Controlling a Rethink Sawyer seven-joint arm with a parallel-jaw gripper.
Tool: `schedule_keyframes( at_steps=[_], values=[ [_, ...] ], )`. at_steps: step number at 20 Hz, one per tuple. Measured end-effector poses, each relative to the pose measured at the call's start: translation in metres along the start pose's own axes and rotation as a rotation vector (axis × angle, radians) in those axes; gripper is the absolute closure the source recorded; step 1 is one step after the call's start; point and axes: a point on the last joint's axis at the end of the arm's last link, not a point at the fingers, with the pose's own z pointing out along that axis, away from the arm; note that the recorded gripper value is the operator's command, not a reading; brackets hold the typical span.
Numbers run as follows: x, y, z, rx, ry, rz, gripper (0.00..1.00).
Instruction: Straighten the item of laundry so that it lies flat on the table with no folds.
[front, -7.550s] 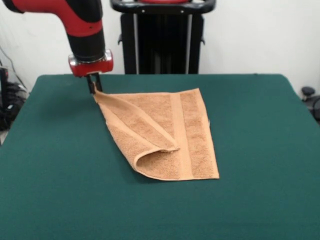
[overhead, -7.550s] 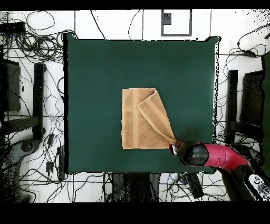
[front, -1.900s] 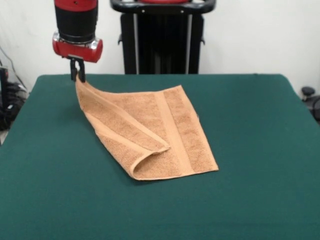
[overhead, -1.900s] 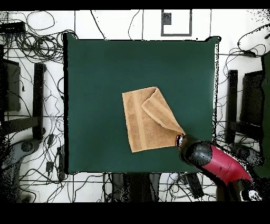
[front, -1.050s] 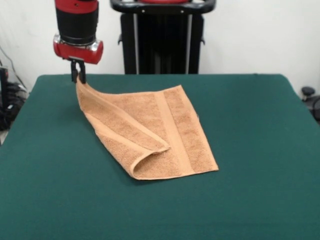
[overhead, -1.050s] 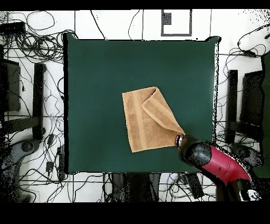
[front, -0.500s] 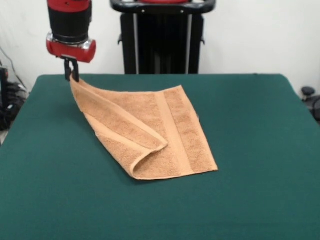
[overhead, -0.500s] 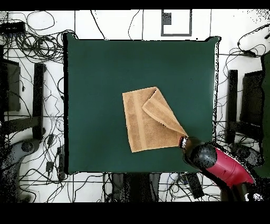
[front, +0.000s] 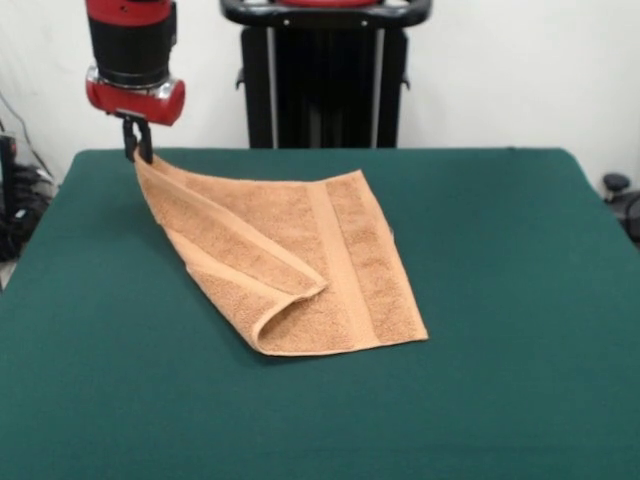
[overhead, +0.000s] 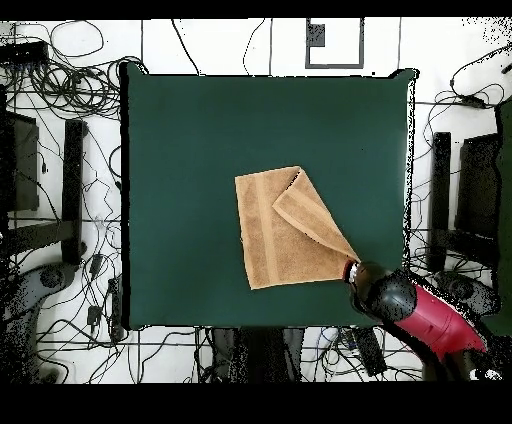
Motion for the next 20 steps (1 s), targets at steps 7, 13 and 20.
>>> schedule_keyframes(
  at_steps=[7,13,20],
  values=[
    [0.001,0.002,0.012,-0.006,0.017,-0.004,0.00],
    [0.005,0.005,0.021,-0.012,0.033,-0.008,0.00],
    [0.008,0.007,0.027,-0.019,0.047,-0.009,0.00]
  ],
)
